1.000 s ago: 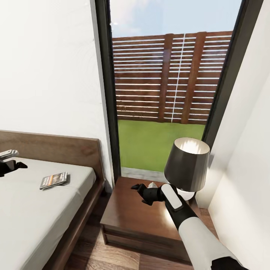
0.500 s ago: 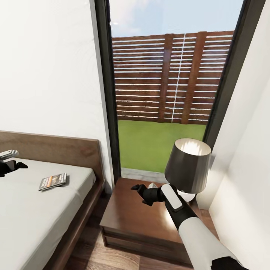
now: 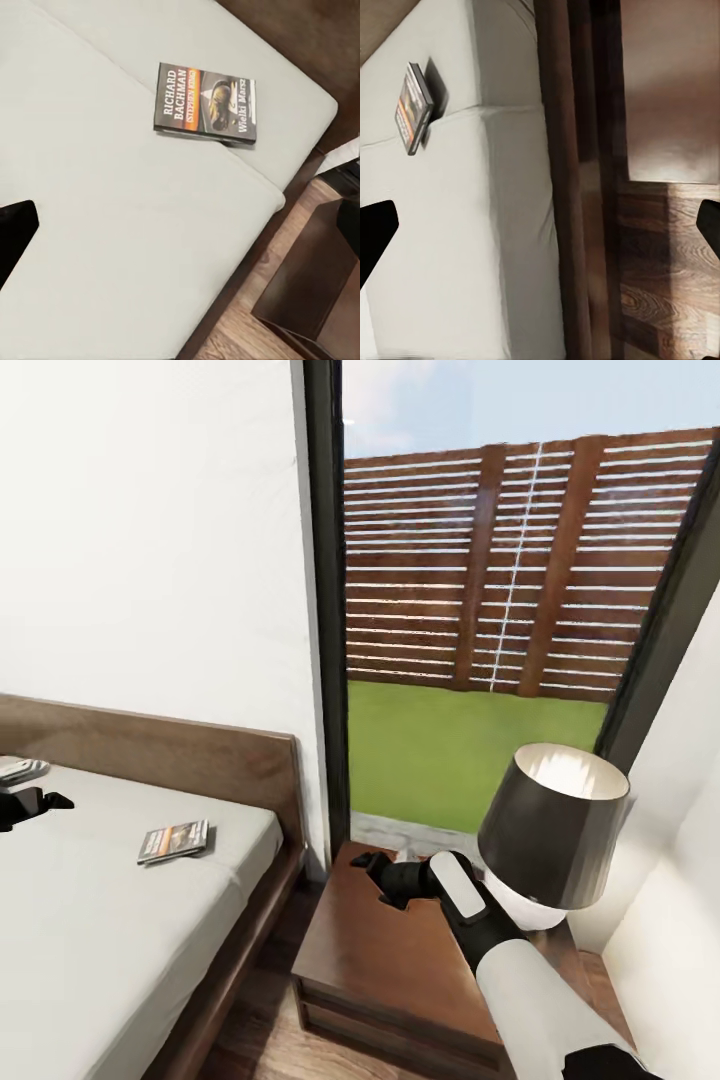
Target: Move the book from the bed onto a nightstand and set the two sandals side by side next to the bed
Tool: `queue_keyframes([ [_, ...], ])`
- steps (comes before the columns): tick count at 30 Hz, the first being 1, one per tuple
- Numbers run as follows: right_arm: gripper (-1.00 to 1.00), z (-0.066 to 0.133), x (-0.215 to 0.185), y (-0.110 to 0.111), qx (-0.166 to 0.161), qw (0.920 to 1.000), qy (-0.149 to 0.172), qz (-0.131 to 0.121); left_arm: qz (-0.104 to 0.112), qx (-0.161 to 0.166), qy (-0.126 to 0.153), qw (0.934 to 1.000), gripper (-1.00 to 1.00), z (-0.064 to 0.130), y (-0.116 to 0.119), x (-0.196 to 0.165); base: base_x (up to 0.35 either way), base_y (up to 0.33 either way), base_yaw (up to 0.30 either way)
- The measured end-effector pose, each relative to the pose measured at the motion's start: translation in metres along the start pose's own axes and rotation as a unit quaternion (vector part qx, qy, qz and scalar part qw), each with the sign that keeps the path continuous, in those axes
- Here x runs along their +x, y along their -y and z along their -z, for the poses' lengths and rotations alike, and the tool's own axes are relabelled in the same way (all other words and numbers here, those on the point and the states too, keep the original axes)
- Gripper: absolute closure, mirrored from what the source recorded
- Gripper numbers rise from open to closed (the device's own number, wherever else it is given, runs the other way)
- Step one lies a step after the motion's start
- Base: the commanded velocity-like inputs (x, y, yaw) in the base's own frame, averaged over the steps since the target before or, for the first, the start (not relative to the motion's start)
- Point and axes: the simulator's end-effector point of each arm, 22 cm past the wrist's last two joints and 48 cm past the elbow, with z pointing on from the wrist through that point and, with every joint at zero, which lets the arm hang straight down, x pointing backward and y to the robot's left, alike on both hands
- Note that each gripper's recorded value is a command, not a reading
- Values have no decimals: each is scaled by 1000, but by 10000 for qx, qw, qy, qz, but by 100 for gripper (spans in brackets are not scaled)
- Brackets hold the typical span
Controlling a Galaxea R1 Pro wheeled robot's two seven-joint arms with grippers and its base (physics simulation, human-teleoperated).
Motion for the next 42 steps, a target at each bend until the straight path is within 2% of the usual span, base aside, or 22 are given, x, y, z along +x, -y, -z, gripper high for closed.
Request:
queue_keyframes([
  [10, -100, 0, 0, 0, 5, 10000, 0, 6, -11, -18, -12, 10000, -100, 0, -1, 1, 164, 90, 155],
  [42, -100, 0, 0, 0, 10, 10000, 8, 5, -19, 7, -23, 10000, -100, -2, 2, 2, 178, 17, 5],
])
